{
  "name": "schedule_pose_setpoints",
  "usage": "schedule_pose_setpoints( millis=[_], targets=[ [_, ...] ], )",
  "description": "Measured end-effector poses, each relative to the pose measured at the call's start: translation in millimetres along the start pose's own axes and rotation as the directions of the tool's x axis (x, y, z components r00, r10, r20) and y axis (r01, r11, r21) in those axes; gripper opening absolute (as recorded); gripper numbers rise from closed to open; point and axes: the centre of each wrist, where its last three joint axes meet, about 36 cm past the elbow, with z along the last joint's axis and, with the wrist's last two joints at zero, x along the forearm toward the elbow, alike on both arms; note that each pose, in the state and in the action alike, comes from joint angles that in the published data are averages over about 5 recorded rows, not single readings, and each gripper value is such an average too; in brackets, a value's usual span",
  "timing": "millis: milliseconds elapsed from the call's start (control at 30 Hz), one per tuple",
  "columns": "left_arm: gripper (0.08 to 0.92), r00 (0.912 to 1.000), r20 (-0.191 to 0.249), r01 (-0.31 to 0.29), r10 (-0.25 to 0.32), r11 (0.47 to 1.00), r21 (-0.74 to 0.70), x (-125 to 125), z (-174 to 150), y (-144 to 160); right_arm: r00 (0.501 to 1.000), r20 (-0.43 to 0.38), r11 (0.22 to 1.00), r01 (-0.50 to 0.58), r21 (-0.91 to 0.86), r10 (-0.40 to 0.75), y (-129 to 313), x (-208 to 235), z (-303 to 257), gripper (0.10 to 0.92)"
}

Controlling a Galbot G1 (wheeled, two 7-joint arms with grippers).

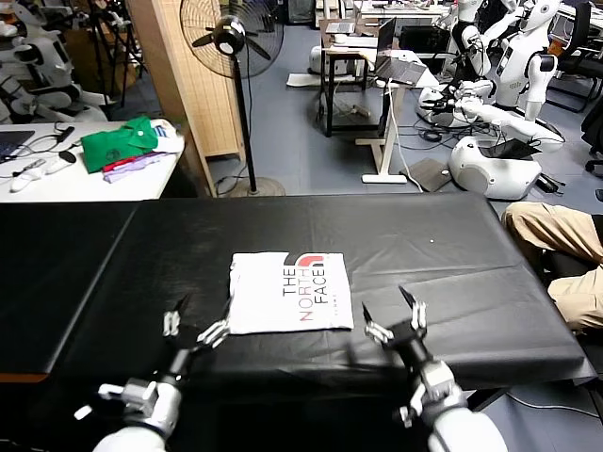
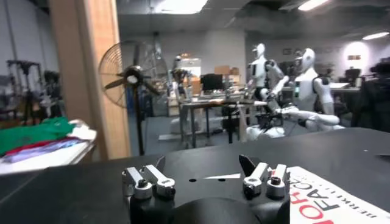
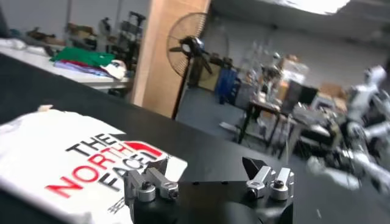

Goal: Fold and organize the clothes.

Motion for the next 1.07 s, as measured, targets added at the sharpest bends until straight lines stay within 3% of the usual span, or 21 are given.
schedule_pose_setpoints(
  millis=[200, 367, 467, 600, 733, 800, 1067],
  targets=[
    [0.798, 0.9973, -0.067, 0.03, -0.029, 0.999, 0.016, 34, 8, 11, 0.998, -0.033, 0.998, -0.047, -0.045, 0.046, 13, 47, -5, 0.798],
    [0.798, 0.9886, -0.143, 0.051, -0.047, 0.998, 0.024, 60, 16, 19, 0.994, -0.08, 0.995, -0.08, -0.066, 0.074, 21, 71, -6, 0.798],
    [0.798, 0.974, -0.215, 0.081, -0.072, 0.996, 0.033, 73, 15, 23, 0.985, -0.137, 0.989, -0.116, -0.087, 0.104, 26, 82, -6, 0.798],
    [0.798, 0.9445, -0.312, 0.123, -0.103, 0.991, 0.045, 86, 7, 25, 0.959, -0.253, 0.979, -0.161, -0.126, 0.125, 31, 97, -7, 0.798],
    [0.798, 0.9249, -0.366, 0.126, -0.103, 0.991, 0.039, 94, -4, 20, 0.937, -0.332, 0.974, -0.171, -0.149, 0.113, 34, 107, -7, 0.798],
    [0.798, 0.922, -0.375, 0.121, -0.098, 0.992, 0.04, 95, -9, 18, 0.933, -0.344, 0.974, -0.169, -0.151, 0.109, 35, 110, -7, 0.798],
    [0.798, 0.9235, -0.375, 0.105, -0.083, 0.994, 0.039, 95, -22, 14, 0.928, -0.359, 0.974, -0.167, -0.152, 0.103, 36, 115, -7, 0.798]
  ],
)
